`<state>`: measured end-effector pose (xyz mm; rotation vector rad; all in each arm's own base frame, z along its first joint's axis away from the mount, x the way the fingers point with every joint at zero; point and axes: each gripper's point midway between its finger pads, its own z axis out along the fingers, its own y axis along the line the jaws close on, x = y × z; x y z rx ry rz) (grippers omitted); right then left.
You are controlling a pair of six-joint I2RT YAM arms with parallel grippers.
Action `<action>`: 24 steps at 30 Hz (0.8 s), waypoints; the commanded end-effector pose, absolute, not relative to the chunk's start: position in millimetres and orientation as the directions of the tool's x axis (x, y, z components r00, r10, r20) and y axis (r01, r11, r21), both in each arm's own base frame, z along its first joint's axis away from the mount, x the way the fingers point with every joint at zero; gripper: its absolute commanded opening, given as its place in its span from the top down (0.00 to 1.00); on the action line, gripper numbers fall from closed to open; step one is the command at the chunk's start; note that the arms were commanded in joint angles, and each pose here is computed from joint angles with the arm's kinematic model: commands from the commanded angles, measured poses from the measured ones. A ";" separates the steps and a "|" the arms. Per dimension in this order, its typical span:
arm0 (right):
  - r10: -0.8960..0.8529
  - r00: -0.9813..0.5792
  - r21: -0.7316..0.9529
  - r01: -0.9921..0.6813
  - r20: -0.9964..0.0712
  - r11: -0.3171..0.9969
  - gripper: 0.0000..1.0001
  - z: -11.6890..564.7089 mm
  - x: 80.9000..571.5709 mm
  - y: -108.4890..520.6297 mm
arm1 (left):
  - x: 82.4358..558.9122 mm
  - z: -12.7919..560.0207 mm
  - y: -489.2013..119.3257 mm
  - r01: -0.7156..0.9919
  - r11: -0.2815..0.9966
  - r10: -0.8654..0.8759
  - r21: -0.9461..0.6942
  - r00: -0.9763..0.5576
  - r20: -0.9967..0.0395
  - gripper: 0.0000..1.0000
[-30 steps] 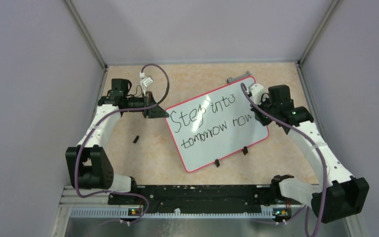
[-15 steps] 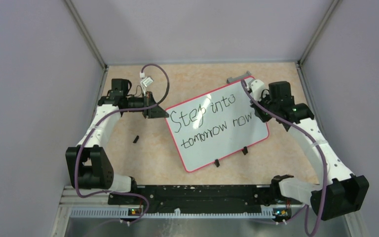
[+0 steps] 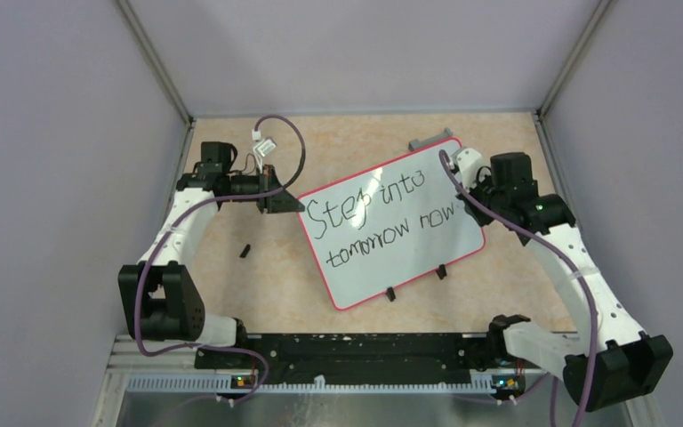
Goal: Write a sentence on the whiteboard
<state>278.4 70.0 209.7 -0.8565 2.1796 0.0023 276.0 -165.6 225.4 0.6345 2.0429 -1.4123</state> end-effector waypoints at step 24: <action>-0.590 -0.459 -0.272 -0.586 -0.664 0.763 1.00 205.1 286.0 70.3 | 279.2 217.7 -165.6 0.696 0.360 0.095 -0.621 -0.689 -0.718 1.00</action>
